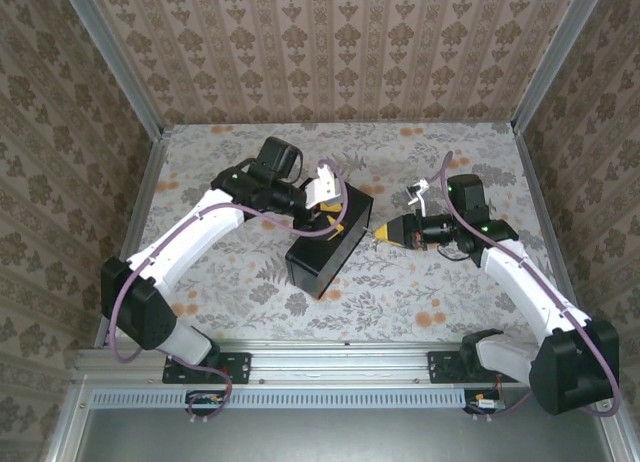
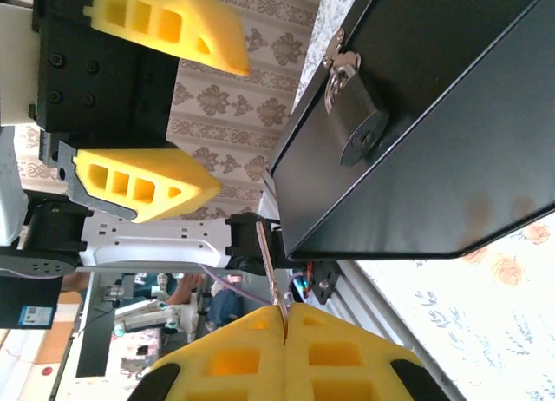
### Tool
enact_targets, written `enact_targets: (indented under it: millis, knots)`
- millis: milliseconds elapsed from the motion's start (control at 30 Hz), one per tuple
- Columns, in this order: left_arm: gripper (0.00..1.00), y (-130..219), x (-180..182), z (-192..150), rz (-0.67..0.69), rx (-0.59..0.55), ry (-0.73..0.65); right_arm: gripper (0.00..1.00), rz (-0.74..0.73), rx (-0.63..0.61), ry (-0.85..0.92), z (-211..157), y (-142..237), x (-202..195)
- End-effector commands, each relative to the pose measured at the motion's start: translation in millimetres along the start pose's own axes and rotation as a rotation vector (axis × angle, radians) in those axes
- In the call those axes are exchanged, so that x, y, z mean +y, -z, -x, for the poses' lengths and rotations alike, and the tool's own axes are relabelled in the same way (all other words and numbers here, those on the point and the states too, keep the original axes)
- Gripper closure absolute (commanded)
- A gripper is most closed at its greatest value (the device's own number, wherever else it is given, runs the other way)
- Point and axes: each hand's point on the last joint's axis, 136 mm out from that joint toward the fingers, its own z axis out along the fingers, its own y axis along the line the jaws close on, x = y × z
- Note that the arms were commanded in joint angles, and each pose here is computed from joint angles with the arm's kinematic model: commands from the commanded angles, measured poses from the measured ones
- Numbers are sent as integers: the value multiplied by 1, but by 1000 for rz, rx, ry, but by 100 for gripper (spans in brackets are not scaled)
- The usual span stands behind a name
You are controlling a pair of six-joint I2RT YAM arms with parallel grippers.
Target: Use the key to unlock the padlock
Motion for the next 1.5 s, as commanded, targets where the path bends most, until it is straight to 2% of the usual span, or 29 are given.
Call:
enact_targets:
  millis: [0,167,300,400,900,1133,1467]
  knots:
    - [44,-1,5,-11,-10,56,-180,100,19,17,-48,-13,2,0]
    - [41,-8,8,-5,-94,66,-220,100,10,23,-60,-4,-6,-14]
    - [41,-14,5,-20,-164,114,-223,100,-8,30,-45,0,-10,-20]
    - [41,-14,2,-23,-194,109,-200,100,-6,31,-46,2,-14,-22]
    - [40,-37,15,-42,-212,159,-201,100,-26,69,-64,9,-26,-28]
    - [52,-41,6,-45,-269,155,-181,100,-5,87,-75,11,-30,-24]
    - [70,-44,1,-48,-274,148,-171,100,14,97,-116,16,-34,-23]
